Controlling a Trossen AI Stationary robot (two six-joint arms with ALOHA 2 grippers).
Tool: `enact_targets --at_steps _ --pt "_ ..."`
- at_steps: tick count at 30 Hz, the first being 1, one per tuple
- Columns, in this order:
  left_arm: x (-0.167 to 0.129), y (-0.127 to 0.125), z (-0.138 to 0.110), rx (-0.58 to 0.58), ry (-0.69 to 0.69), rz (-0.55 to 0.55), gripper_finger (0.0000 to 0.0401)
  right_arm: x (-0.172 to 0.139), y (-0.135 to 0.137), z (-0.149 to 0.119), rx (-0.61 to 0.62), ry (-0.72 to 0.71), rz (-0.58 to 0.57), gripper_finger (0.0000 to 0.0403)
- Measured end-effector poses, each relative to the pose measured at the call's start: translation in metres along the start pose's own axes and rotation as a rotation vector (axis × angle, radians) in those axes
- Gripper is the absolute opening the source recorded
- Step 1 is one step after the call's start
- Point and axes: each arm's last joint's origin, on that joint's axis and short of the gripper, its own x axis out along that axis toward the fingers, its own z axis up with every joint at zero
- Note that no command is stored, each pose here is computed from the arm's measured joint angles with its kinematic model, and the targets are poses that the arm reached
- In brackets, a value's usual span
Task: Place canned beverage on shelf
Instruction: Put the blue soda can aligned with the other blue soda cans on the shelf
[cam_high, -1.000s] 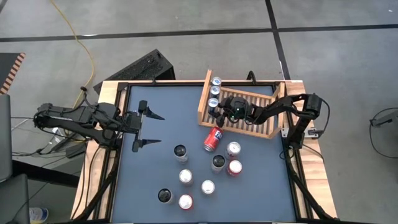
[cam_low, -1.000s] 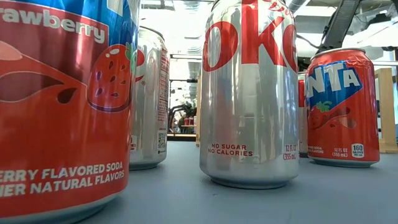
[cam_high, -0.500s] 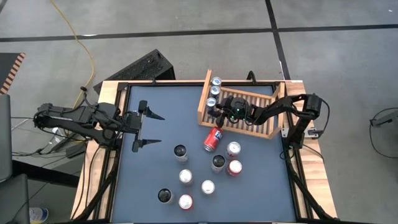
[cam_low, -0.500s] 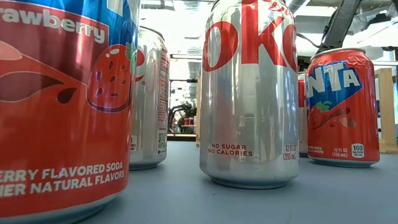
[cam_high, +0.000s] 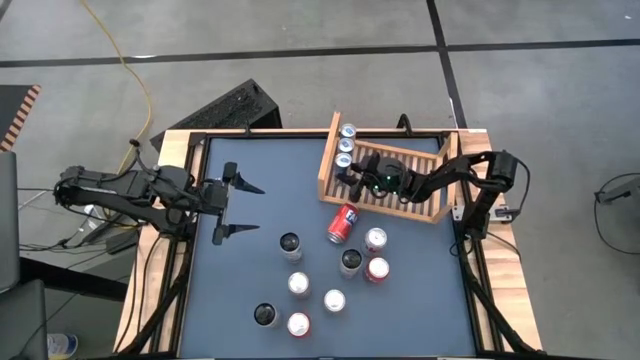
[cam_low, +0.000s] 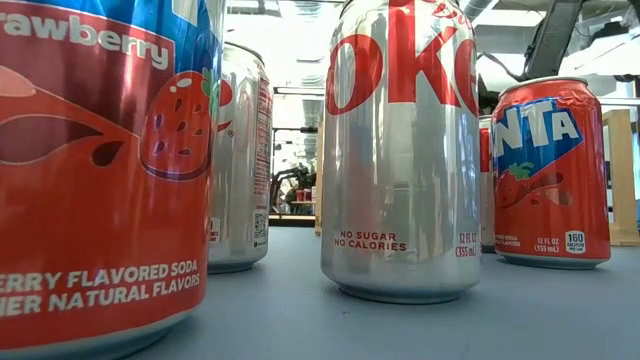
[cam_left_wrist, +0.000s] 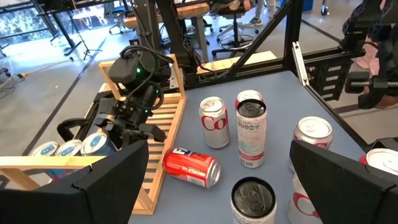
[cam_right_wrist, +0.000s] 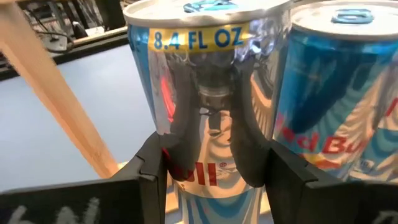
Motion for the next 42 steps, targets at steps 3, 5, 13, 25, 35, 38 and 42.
enact_targets --at_steps 3,5,13,25,35,38,42 --pt "0.000 0.000 0.000 0.000 0.000 0.000 0.0380 0.000 0.000 0.002 -0.018 -0.018 0.003 0.0173" --pt "0.000 0.000 0.000 -0.001 0.000 0.001 0.0380 0.000 -0.001 0.003 -0.020 -0.027 0.000 0.0173" --pt "0.000 0.000 0.000 -0.001 -0.001 0.001 0.0380 0.000 -0.006 0.004 -0.017 -0.031 -0.012 0.0174" --pt "0.000 0.000 0.000 -0.001 -0.001 0.001 0.0380 0.000 -0.005 0.004 0.000 -0.030 -0.009 0.0174" --pt "0.000 0.000 0.001 0.008 -0.014 0.003 0.0380 0.002 -0.001 0.006 0.018 -0.030 0.025 0.0174" --pt "0.000 0.000 0.002 0.008 -0.016 0.003 0.0380 0.003 -0.001 0.004 0.032 -0.024 0.025 0.0174" --pt "0.000 0.000 0.002 0.008 -0.016 0.003 0.0380 0.012 0.000 -0.006 0.072 0.018 0.038 0.0174"
